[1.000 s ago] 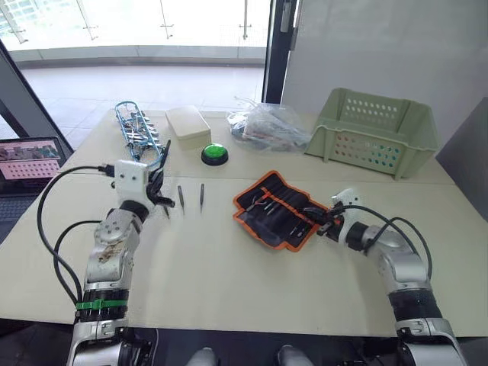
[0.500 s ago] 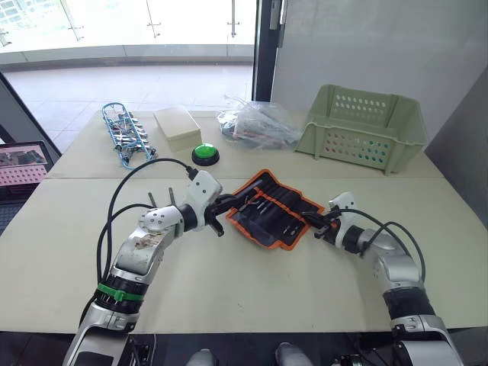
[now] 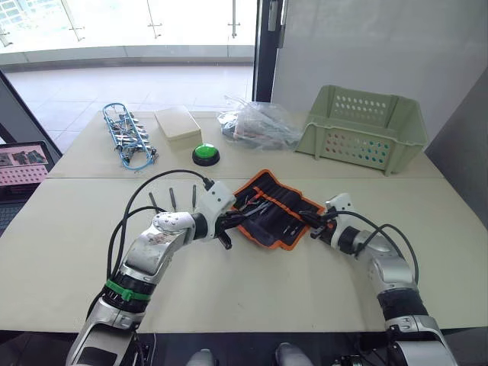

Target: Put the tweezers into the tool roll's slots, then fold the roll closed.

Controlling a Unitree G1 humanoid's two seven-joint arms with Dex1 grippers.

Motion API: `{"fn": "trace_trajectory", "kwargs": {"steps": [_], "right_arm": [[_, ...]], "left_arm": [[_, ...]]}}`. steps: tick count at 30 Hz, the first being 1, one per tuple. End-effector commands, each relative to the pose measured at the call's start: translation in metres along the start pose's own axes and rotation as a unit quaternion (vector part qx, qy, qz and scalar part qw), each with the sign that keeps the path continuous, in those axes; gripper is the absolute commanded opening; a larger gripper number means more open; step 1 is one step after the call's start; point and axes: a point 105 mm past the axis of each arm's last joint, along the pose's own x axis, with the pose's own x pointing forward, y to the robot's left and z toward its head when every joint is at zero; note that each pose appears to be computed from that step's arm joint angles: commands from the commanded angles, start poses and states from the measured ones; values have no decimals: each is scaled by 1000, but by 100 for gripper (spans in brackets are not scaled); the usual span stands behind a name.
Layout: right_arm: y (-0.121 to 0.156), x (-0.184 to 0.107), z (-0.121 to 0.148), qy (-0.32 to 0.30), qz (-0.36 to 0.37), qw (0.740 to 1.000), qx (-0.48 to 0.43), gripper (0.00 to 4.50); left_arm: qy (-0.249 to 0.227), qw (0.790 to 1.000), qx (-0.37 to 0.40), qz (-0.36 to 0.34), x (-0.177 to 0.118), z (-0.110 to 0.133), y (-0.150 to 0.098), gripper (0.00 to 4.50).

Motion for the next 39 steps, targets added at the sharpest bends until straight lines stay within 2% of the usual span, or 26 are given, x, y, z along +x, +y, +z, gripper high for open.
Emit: {"fn": "trace_trajectory", "kwargs": {"steps": [1,12,18,23,32,39], "right_arm": [[1,2,-5,3,-2,1000,9,0],[1,2,-7,6,-2,1000,6,0],[5,4,-9,8,1,1000,9,0],[7,3,-12,11,3,1000,10,0],[5,1,-13,13,1,1000,9,0],[7,2,-13,14,4,1000,9,0]], "left_arm": [[3,1000,15,8,5,7,2,5],[8,1000,9,7,33,12,-8,5],[7,999,8,31,44,14,-7,5],[11,999,2,37,44,12,-8,5],[17,999,-7,46,28,8,-8,5],[11,999,-7,42,35,13,-15,5]]}}
